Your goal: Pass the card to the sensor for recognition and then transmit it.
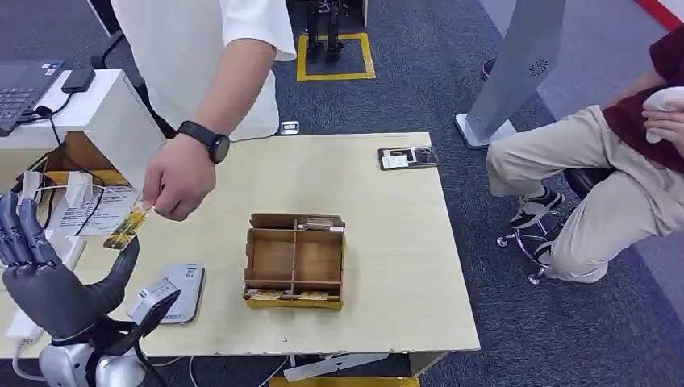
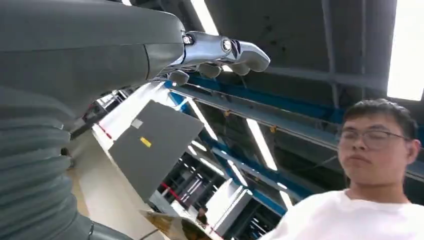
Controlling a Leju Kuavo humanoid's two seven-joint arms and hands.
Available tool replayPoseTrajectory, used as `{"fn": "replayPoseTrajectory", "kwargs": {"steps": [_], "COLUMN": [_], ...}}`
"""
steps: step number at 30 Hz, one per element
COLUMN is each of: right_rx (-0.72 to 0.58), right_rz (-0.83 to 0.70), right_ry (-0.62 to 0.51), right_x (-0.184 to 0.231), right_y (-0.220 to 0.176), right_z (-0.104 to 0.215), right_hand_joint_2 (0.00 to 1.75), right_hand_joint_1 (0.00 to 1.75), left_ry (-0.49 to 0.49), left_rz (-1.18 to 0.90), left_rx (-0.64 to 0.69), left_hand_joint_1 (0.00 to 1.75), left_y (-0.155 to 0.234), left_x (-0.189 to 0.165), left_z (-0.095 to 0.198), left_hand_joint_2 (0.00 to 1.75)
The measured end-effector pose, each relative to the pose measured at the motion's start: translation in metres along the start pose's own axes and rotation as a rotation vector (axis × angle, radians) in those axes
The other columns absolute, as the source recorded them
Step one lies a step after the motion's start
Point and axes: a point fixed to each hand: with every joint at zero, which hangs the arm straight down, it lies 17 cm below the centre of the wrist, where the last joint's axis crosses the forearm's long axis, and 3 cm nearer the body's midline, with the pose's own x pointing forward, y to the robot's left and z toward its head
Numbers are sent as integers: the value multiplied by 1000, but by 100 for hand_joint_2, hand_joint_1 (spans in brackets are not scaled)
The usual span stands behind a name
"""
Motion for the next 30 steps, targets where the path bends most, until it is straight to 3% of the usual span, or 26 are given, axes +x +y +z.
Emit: {"fn": "replayPoseTrajectory", "kwargs": {"steps": [11,12,13,30], "right_rx": [1,1,2,-1], "right_rz": [3,3,3,13], "right_ry": [6,7,7,-2], "right_x": [-1,-2,-2,1], "right_y": [0,0,0,-2], "right_z": [-1,-1,-1,-2], "right_hand_joint_2": [175,175,175,175], "right_hand_joint_1": [0,0,0,0], "left_ry": [31,38,46,48], "left_rz": [-8,-6,-4,-17], "left_rx": [20,24,26,15], "left_hand_joint_1": [0,21,175,175], "left_y": [4,5,5,3], "left_x": [-10,-12,-14,-15], "left_z": [-5,-5,-5,-4], "left_hand_joint_2": [175,175,175,175]}}
